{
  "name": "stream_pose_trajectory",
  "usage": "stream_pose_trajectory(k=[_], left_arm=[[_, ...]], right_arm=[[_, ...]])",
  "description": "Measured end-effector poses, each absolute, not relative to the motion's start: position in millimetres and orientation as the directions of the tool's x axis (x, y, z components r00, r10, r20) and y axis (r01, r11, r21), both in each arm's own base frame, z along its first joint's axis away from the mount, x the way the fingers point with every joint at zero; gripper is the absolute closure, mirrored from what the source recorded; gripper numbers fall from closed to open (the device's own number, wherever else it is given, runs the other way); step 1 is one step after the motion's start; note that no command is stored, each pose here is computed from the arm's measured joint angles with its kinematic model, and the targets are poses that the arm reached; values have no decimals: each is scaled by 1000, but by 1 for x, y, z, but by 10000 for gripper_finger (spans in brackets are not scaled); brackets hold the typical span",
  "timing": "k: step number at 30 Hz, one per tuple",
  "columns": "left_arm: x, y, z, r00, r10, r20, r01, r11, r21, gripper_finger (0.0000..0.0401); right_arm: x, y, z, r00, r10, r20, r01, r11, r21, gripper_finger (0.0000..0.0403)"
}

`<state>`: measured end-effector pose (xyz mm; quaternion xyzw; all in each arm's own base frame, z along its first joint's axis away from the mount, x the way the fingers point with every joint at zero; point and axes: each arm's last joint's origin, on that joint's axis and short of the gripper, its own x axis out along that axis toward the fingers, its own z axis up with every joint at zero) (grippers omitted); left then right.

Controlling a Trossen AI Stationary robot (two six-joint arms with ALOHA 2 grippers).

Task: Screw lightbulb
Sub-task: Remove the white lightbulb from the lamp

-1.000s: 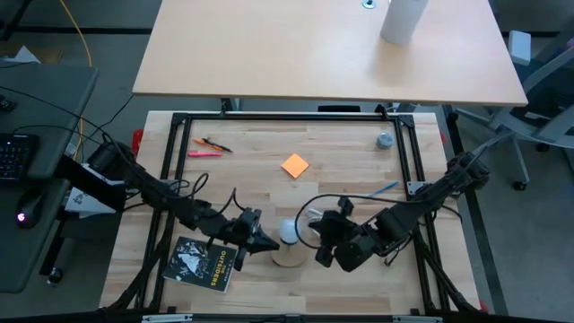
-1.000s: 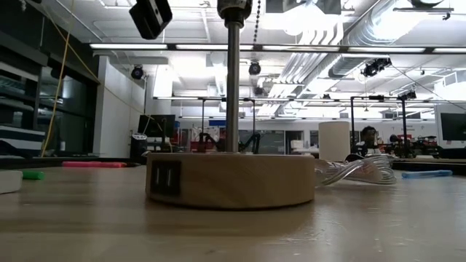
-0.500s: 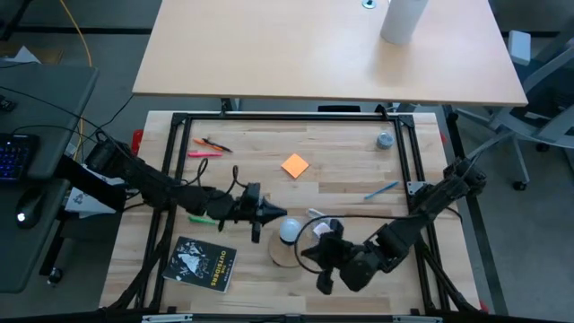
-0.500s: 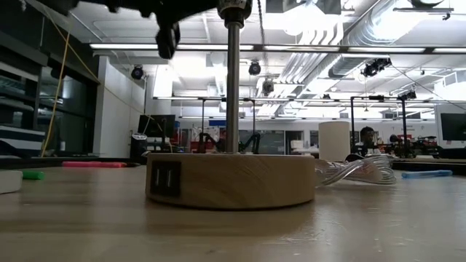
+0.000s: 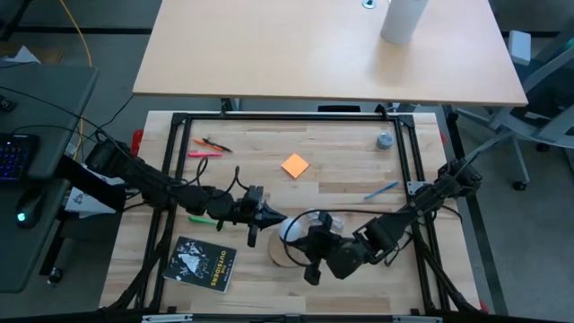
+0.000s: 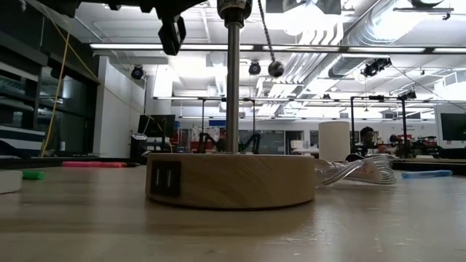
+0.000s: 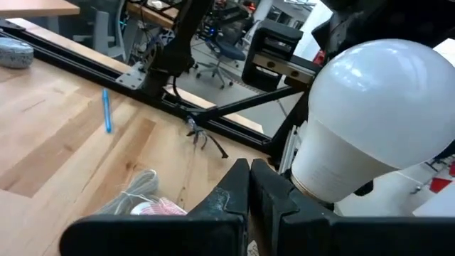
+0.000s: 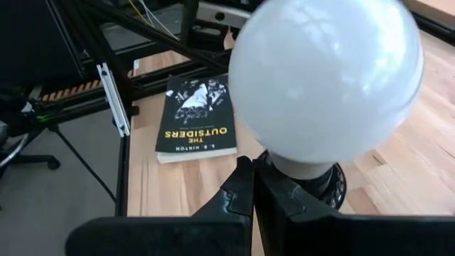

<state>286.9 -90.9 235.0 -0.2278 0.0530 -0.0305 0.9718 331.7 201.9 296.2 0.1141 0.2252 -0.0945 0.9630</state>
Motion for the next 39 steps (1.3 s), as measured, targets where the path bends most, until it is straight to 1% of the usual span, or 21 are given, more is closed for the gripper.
stream_pose_trajectory(k=[7, 12, 16, 20, 23, 30, 39], left_arm=[[285, -97, 235, 992, -97, -86, 49, 894, -446, 401], [289, -95, 231, 997, -24, -75, -12, 898, -440, 401], [303, -96, 222, 998, 9, -67, -38, 899, -437, 401], [322, -102, 222, 997, -31, -65, 1, 905, -425, 401], [330, -106, 225, 998, -36, -53, 11, 910, -415, 401], [326, -107, 236, 996, -74, -39, 52, 911, -409, 401], [319, -115, 237, 992, -95, -82, 55, 916, -398, 401]], right_arm=[[332, 200, 295, 875, -138, -465, 231, 961, 150, 403], [332, 200, 295, 874, -138, -465, 231, 961, 150, 403], [332, 200, 295, 874, -138, -465, 231, 961, 150, 403], [332, 201, 295, 876, -137, -462, 231, 961, 153, 403], [332, 201, 295, 877, -136, -461, 230, 961, 154, 403], [331, 200, 294, 869, -151, -472, 237, 963, 128, 403], [328, 197, 295, 860, -179, -477, 259, 960, 107, 403]])
